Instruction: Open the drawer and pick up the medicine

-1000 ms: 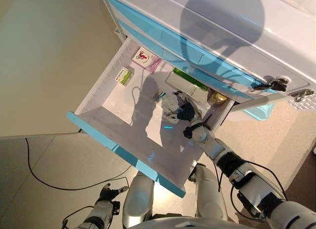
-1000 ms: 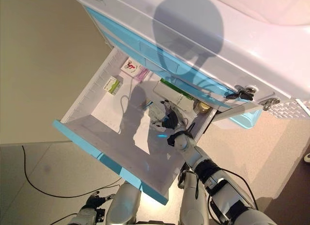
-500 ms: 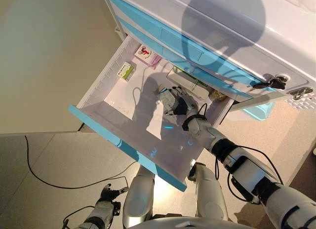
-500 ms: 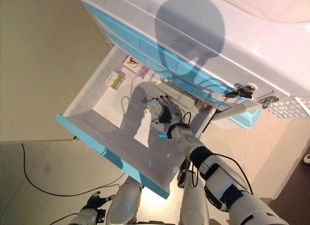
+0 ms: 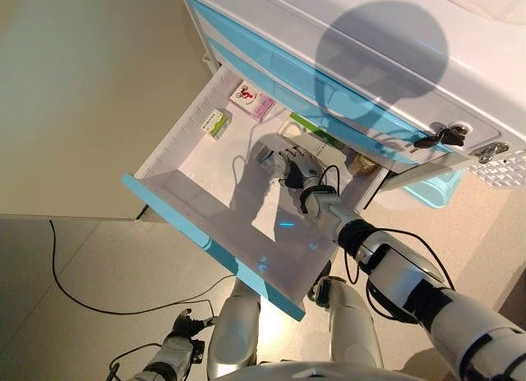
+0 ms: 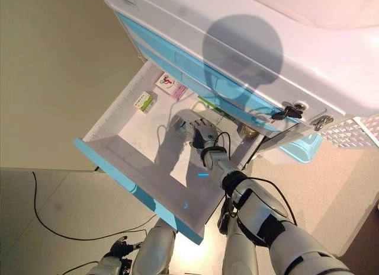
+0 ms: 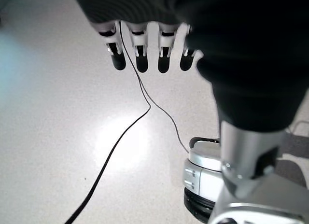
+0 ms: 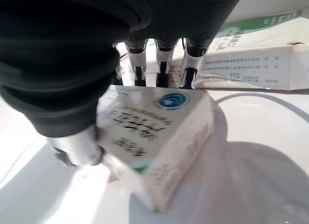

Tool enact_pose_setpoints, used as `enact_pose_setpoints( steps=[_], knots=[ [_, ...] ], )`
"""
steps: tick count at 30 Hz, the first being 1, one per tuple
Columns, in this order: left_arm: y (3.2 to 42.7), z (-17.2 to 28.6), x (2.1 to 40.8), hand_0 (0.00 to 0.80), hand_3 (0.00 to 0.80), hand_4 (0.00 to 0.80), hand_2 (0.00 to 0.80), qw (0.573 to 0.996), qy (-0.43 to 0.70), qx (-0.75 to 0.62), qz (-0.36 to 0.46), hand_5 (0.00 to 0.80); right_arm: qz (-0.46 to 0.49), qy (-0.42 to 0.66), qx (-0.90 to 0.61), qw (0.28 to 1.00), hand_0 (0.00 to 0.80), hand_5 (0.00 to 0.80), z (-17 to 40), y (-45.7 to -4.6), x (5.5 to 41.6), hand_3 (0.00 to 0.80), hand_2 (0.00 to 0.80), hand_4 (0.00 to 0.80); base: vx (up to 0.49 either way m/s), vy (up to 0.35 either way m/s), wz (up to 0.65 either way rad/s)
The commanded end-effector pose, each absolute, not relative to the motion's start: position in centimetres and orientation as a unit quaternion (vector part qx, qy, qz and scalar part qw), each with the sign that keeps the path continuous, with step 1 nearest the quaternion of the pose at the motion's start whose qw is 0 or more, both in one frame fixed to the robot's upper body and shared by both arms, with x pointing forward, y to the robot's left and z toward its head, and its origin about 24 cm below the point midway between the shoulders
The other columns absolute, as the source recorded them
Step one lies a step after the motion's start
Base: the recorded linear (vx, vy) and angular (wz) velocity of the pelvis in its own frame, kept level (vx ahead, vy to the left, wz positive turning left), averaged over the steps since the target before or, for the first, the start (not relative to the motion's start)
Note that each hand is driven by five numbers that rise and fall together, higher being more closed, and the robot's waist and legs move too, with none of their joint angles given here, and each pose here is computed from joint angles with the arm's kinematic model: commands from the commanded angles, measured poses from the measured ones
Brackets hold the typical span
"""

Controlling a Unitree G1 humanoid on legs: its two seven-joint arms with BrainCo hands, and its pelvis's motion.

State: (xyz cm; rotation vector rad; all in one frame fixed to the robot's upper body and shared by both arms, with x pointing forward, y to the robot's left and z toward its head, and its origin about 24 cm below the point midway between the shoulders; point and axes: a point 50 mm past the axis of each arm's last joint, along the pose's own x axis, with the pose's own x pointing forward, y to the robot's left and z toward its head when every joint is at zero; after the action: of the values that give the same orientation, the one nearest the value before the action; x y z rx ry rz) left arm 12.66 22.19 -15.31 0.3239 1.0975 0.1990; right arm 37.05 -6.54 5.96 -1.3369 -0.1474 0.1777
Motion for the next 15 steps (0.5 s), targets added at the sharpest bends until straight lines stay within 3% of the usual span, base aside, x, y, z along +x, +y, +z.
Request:
enact_pose_setpoints(
  steps=[1,15],
  knots=[
    [23.3,-14.3,15.1,0.0,0.0,0.0,0.0,0.841,0.502,0.165,0.112,0.0,0.205,0.017,-0.627,0.751,0.8,0.8,0.9,-3.2,34.0,0.8,0.8,0.8,0.0,0.0,0.0],
    [23.1,-14.4,15.1,0.0,0.0,0.0,0.0,0.84,0.504,0.162,0.117,0.0,0.215,-0.086,-0.61,0.758,0.8,0.8,3.8,-0.6,34.1,0.8,0.8,0.8,0.0,0.0,0.0]
  ],
)
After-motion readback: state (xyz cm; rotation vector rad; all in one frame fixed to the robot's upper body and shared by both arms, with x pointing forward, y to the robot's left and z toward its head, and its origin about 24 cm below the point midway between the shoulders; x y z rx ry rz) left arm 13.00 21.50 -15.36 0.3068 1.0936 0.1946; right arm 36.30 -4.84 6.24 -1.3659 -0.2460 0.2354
